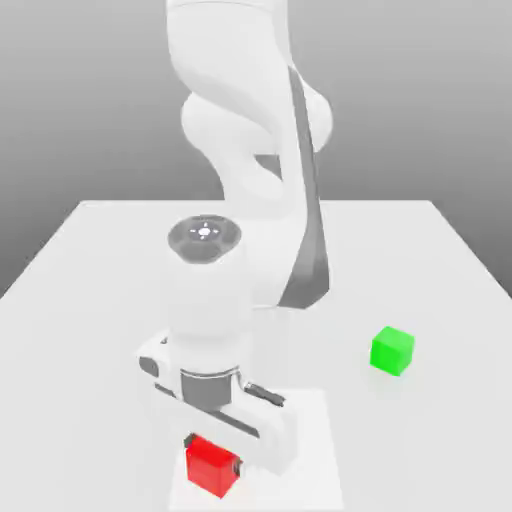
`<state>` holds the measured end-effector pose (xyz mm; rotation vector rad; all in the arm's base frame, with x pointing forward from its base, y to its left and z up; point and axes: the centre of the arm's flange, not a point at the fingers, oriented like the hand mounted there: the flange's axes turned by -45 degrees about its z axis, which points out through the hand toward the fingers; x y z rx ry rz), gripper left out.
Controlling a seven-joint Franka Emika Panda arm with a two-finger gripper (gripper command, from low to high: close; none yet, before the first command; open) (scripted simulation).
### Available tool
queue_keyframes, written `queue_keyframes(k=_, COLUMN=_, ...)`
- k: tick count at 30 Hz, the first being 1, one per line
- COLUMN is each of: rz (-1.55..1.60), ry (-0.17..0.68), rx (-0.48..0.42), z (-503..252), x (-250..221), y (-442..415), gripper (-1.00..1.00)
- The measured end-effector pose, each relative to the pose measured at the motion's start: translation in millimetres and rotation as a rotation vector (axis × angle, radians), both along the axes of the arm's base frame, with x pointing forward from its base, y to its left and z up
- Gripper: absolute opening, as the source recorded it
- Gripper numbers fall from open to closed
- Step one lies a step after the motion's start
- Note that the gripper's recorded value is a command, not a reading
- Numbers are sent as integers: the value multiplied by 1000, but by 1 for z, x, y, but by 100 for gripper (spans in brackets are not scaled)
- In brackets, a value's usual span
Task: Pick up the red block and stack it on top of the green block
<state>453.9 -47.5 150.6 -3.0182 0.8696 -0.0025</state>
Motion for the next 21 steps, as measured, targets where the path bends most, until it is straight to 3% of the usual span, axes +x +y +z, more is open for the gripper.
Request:
queue_keyframes(k=8, rz=2, ry=0, rx=0, z=51, x=0, y=1, gripper=-100)
queue_keyframes(k=10, rz=85, ry=-3, rx=17, z=67, x=-10, y=41, gripper=-100)
queue_keyframes(k=14, rz=384, ry=-2, rx=44, z=88, x=-60, y=166, gripper=-100)
queue_keyframes(k=21, rz=723, ry=4, rx=30, z=100, x=-174, y=248, gripper=-100)
